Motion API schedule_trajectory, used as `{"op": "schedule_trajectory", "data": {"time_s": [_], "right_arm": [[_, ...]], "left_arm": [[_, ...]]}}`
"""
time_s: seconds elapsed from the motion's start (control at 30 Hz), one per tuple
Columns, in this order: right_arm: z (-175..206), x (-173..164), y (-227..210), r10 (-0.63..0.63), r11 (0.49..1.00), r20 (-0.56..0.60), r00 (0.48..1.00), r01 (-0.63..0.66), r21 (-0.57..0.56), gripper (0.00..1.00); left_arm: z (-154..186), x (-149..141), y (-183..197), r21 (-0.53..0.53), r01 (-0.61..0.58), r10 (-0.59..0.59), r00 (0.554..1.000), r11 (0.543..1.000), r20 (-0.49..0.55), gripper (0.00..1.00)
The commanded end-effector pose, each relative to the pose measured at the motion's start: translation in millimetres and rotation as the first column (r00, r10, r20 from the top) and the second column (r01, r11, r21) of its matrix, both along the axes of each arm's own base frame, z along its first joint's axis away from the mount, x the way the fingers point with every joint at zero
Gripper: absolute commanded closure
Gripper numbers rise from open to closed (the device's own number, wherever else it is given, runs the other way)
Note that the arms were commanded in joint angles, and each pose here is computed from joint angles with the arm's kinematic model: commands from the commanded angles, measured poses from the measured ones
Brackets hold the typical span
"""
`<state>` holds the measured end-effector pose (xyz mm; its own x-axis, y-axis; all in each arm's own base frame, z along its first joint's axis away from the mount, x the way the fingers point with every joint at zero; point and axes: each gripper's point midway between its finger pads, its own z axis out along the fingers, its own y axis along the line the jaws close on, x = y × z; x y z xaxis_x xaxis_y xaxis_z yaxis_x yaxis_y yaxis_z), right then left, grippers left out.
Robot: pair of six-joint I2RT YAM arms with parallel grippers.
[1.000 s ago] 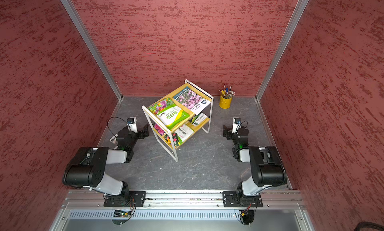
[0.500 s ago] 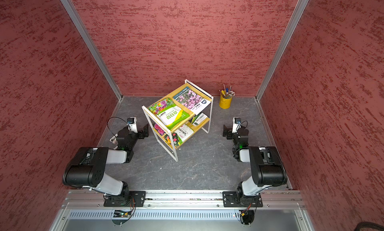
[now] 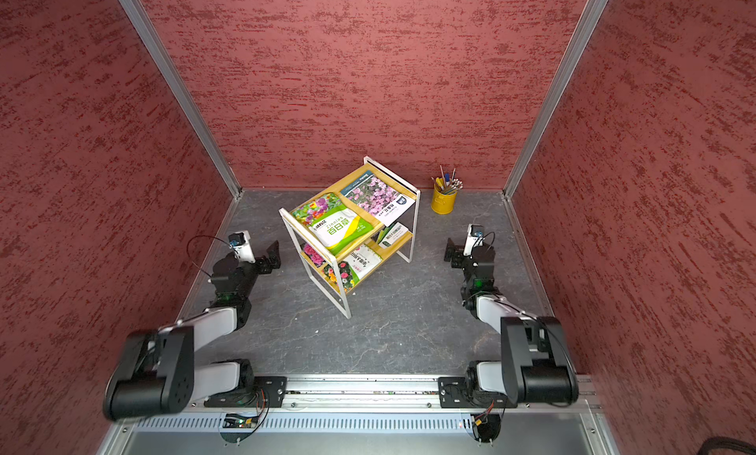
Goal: Take the seed bag off the shelf
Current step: Adjust the shelf at the center of the board.
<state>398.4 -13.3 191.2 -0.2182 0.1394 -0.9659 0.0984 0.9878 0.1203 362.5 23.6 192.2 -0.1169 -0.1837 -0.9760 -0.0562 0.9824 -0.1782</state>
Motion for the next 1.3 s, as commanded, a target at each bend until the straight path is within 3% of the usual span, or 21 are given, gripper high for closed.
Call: {"op": "schedule_trajectory", "data": {"time_s": [0.0,0.1,0.27,0.4,0.6,0.7,0.83,0.97,1.27], "right_arm": [[26,-11,-11,-0.106,0.983,-0.122,0.987,0.123,0.139,0.02],[39,-2,11,-0.011,0.954,-0.236,0.972,0.081,0.29,0.01],[51,27,45,0.155,0.884,-0.357,0.921,0.032,0.466,0.02],[59,55,63,0.244,0.829,-0.385,0.89,0.015,0.559,0.01],[58,88,90,0.375,0.709,-0.363,0.853,-0.011,0.706,0.02],[51,95,95,0.395,0.681,-0.368,0.842,0.0,0.732,0.02],[45,94,106,0.409,0.677,-0.38,0.83,0.003,0.736,0.01],[42,91,121,0.444,0.67,-0.371,0.816,-0.028,0.742,0.02],[32,65,138,0.474,0.701,-0.407,0.78,-0.055,0.711,0.01]], "left_arm": [[10,-20,1,-0.14,-0.062,0.044,0.991,0.988,-0.127,0.0],[34,-38,-10,-0.263,-0.1,0.035,0.97,0.96,-0.24,0.0],[36,-70,-58,-0.436,-0.015,-0.186,0.891,0.9,-0.414,0.0],[38,-92,-82,-0.55,0.026,-0.299,0.86,0.834,-0.413,0.0],[33,-117,-107,-0.592,0.089,-0.386,0.833,0.801,-0.397,0.0],[29,-115,-125,-0.607,0.125,-0.436,0.807,0.785,-0.398,0.0],[26,-105,-144,-0.568,0.16,-0.461,0.773,0.807,-0.436,0.0],[27,-84,-152,-0.556,0.186,-0.472,0.77,0.81,-0.43,0.0],[31,-38,-153,-0.536,0.212,-0.498,0.729,0.817,-0.471,0.0]]}}
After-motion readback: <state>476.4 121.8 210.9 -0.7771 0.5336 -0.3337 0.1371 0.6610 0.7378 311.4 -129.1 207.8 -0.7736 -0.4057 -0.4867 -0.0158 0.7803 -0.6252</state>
